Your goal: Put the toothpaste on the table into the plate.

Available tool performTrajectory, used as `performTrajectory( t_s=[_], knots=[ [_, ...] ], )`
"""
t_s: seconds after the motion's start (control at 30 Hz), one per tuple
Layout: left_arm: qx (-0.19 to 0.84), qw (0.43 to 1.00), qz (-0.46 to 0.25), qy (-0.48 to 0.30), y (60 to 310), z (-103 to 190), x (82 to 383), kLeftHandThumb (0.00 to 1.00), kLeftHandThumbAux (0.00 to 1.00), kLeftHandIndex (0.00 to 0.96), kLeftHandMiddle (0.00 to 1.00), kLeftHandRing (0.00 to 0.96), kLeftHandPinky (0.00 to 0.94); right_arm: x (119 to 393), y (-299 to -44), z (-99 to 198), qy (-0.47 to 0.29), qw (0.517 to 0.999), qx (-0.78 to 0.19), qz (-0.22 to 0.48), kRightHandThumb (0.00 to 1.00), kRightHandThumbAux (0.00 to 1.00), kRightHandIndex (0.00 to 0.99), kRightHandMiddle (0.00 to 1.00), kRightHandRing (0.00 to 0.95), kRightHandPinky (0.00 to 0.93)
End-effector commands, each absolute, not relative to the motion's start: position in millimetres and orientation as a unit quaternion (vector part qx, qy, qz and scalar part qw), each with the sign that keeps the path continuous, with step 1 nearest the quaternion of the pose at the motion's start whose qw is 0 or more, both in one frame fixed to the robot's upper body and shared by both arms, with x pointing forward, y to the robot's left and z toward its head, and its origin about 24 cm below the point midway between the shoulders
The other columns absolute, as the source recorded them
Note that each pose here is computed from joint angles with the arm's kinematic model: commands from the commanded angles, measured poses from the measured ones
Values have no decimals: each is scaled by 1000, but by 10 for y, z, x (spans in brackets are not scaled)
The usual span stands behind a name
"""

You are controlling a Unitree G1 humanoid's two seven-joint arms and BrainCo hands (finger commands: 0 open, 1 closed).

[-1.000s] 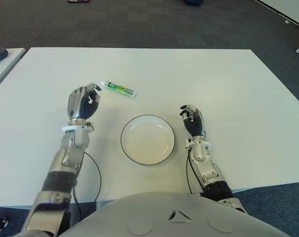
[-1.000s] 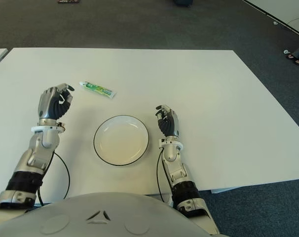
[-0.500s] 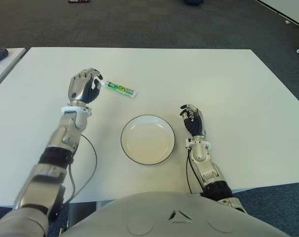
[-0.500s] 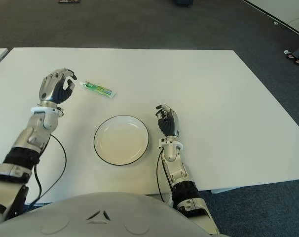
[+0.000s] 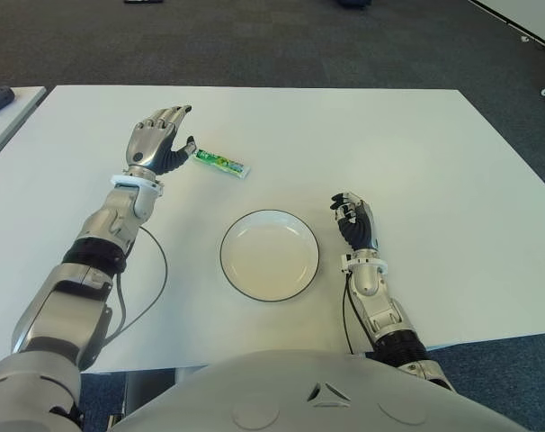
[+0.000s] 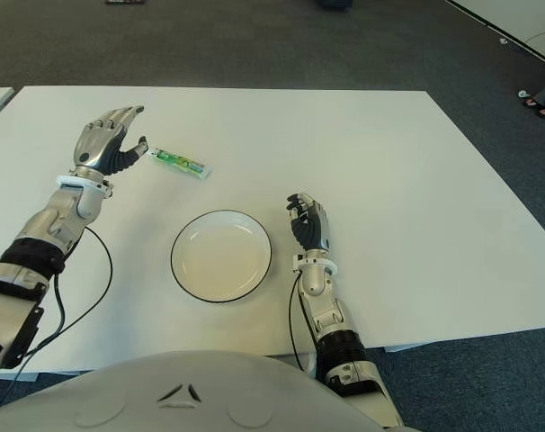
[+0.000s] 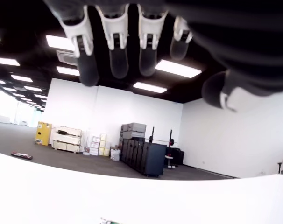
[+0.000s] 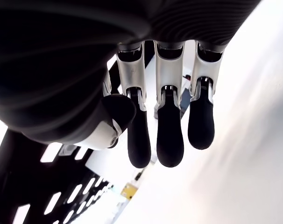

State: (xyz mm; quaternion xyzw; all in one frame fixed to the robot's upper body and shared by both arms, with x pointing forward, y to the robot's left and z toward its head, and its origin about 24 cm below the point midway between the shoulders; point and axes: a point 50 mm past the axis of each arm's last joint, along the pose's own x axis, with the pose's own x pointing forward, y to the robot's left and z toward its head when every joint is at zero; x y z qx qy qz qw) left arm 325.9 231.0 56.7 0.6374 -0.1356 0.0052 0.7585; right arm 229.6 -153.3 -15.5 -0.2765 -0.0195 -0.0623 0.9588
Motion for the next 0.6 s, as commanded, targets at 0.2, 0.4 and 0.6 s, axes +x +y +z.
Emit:
performTrajectory(
  t_s=[0.2,0.4,0.6],
  knots=[
    [686,716,-53,-118,2295,609,3491,584,290,25,90,110,163,2293,-1532,-152,-21,960,-269,-70,831,696,376,554,673,659],
    [719,683,-91,-91,2294,570,3552,567,254,4,48,53,80,2290,-1544,-155,-20,960,-271,-66,830,697,372,546,652,600],
    [755,638,-131,-82,2276,547,3579,530,243,0,24,22,50,2283,-1548,-149,-21,963,-264,-60,829,698,369,540,653,638]
  ],
)
